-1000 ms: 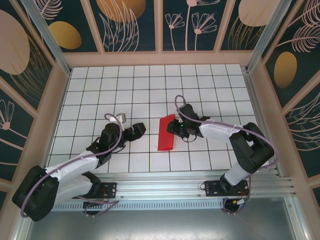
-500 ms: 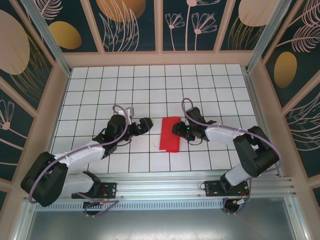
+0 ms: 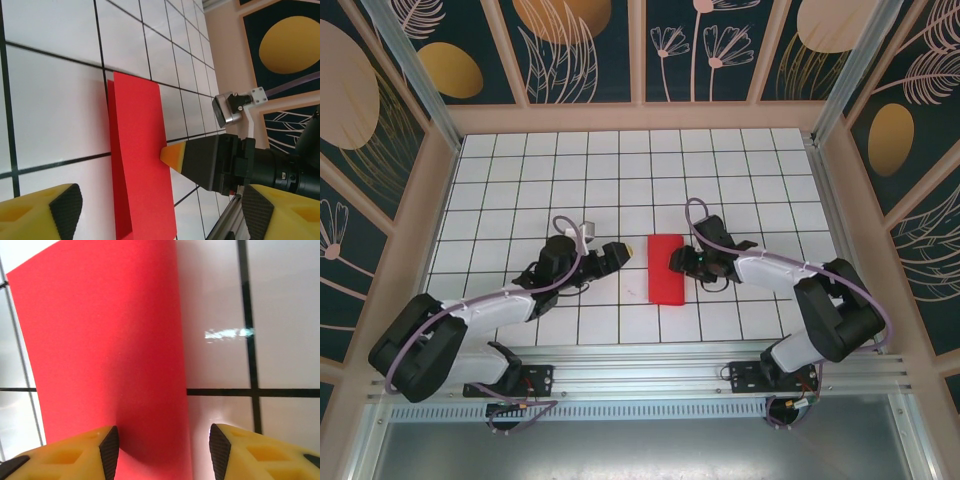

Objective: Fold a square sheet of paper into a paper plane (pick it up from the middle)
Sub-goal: Fold the square sheet of paper in half at the center of the table.

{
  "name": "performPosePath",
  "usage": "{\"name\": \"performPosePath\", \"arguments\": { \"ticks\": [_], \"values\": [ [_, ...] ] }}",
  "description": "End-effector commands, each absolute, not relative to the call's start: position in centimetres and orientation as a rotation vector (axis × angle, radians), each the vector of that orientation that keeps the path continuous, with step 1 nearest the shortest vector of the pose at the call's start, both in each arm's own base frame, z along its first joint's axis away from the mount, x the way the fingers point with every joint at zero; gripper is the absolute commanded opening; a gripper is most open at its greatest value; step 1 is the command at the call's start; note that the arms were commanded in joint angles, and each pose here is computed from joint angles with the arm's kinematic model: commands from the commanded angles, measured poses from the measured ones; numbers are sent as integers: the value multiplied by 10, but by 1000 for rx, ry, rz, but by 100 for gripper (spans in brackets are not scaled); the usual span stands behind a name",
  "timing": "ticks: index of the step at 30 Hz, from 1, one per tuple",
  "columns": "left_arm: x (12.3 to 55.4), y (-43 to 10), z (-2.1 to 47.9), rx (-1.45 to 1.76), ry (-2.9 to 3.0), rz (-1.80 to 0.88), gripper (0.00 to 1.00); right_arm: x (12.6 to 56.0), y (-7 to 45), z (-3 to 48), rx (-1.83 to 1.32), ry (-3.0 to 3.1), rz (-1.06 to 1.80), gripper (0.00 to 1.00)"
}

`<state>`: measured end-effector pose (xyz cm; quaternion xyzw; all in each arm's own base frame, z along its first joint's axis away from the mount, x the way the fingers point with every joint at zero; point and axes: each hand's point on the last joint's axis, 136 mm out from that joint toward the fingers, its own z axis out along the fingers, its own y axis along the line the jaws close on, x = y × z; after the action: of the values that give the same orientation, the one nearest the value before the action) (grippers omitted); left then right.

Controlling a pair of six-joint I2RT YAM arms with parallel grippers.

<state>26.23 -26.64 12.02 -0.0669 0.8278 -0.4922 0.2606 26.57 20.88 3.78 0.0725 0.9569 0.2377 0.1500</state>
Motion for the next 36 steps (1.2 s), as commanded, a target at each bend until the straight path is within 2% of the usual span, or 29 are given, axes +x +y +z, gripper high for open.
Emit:
{"name": "performPosePath", "arguments": {
  "ticks": [1,6,14,27,36],
  "values": [
    [265,-283,125,-147,2231,-1362,78,264,190,33,222,2773,553,53],
    [268,-302,116,-151,2258,-1355,67,267,182,26,273,2791,479,53],
    [270,-317,104,-165,2284,-1370,62,272,185,30,304,2769,504,53],
    [272,-317,99,-182,2289,-1358,62,274,183,19,420,2778,467,53],
    [271,-318,97,-167,2295,-1364,62,271,196,27,295,2774,468,54]
  ]
}}
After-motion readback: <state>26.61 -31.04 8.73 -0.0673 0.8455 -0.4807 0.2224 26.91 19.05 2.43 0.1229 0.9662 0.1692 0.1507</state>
